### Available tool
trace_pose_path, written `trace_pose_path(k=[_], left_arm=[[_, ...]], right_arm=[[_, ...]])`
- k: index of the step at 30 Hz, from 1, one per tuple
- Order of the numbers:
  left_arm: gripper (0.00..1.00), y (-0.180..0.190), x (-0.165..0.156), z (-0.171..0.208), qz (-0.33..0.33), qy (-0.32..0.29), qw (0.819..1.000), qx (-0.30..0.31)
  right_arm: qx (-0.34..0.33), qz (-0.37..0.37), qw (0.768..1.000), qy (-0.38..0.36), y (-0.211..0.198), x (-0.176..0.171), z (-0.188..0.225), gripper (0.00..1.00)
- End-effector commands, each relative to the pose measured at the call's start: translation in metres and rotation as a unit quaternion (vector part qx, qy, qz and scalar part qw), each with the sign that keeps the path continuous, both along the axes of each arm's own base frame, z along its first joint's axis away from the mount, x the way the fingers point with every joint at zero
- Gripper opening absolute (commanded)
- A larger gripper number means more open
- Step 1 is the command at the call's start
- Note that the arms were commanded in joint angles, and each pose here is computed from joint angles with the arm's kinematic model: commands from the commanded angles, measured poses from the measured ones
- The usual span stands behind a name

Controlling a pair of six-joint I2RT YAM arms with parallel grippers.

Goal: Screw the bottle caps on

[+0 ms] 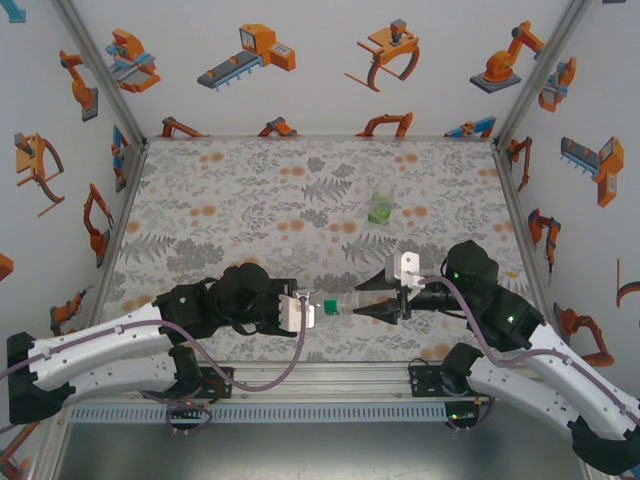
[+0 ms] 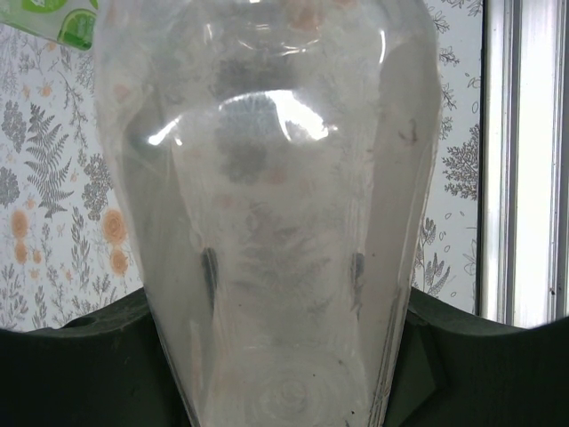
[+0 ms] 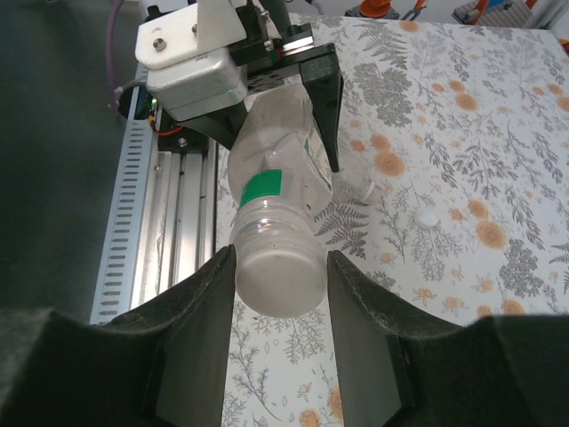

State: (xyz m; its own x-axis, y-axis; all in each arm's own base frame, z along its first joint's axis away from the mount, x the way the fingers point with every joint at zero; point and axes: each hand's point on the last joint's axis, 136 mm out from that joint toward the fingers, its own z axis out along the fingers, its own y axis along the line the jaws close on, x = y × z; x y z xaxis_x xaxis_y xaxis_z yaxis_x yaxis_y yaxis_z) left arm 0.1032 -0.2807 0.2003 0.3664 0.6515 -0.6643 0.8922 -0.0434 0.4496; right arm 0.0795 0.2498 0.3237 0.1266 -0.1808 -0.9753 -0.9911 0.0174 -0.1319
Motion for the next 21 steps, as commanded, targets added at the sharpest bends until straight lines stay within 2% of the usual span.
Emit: trace_pose_path(k=[1, 7, 16, 21], left_arm=[[0.0, -0.013, 0.0, 0.031, -0.003, -0.007, 0.998, -0.059], [0.0, -0.014, 0.001, 0.036, 0.002, -0.008, 0.998, -0.067], [0.0, -0.017, -0.008, 0.036, -0.024, -0.003, 0.997, -0.067], [0.0, -0.022, -0.006, 0.035, -0.02, -0.003, 0.998, -0.064]], right_arm=[[0.008, 0.044, 0.999, 0.0, 0.002, -0.014, -0.001, 0.0], [0.009, 0.052, 0.999, 0.003, 0.003, -0.016, -0.002, 0.0], [0.022, 0.017, 0.999, -0.014, 0.004, -0.005, 0.001, 0.0], [0.02, 0.01, 1.0, 0.014, 0.007, -0.002, -0.002, 0.0]])
